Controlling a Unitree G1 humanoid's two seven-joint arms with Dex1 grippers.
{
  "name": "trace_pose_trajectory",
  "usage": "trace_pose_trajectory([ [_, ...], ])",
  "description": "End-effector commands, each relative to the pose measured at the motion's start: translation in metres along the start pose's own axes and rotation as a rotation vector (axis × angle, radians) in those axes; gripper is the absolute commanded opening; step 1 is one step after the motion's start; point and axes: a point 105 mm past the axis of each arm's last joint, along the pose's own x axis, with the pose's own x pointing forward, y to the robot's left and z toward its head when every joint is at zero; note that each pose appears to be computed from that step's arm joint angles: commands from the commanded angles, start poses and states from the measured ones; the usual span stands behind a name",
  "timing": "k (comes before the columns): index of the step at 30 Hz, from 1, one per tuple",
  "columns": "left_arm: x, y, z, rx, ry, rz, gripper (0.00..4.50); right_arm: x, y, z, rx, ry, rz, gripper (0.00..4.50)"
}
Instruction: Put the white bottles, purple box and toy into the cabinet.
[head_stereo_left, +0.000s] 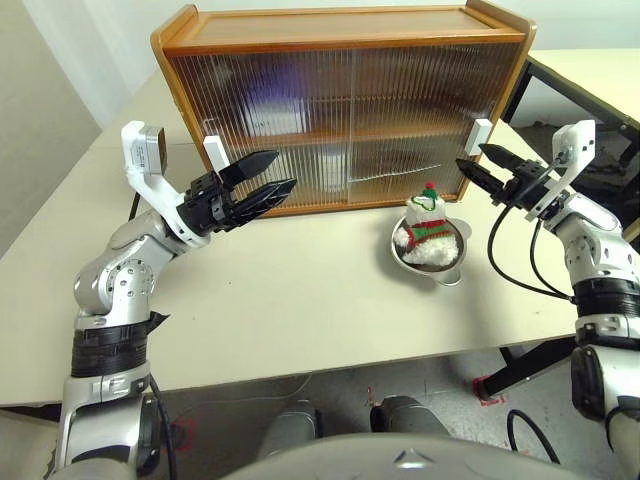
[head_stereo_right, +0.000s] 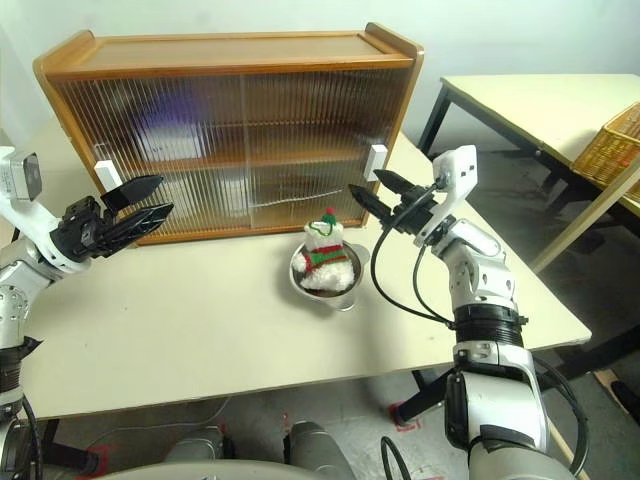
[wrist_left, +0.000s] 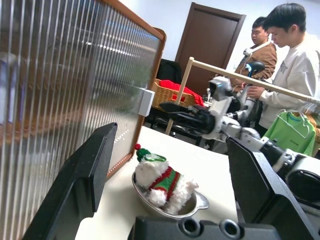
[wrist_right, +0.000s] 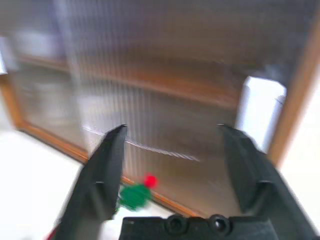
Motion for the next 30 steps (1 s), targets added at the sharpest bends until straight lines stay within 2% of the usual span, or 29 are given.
trace_pose_trajectory([
  [1,-0.003,-0.005,0.006,0.024,-0.024,-0.019,4.5,-0.003,-0.017,0.001,-0.037,0.008,-0.082,2.36],
  [7,-0.006,-0.004,0.008,0.028,-0.038,-0.015,4.5,0.003,-0.035,0.002,-0.062,0.043,-0.181,0.12],
  [11,-0.006,-0.004,0.006,0.025,-0.041,-0.013,4.5,0.004,-0.041,0.003,-0.057,0.07,-0.208,0.05],
  [15,-0.006,-0.005,0.003,0.024,-0.045,-0.011,4.5,0.016,-0.044,0.015,-0.025,0.079,-0.227,0.05],
  [30,-0.005,-0.005,0.002,0.035,-0.056,-0.007,4.5,0.039,-0.032,0.022,0.022,0.156,-0.209,0.05],
])
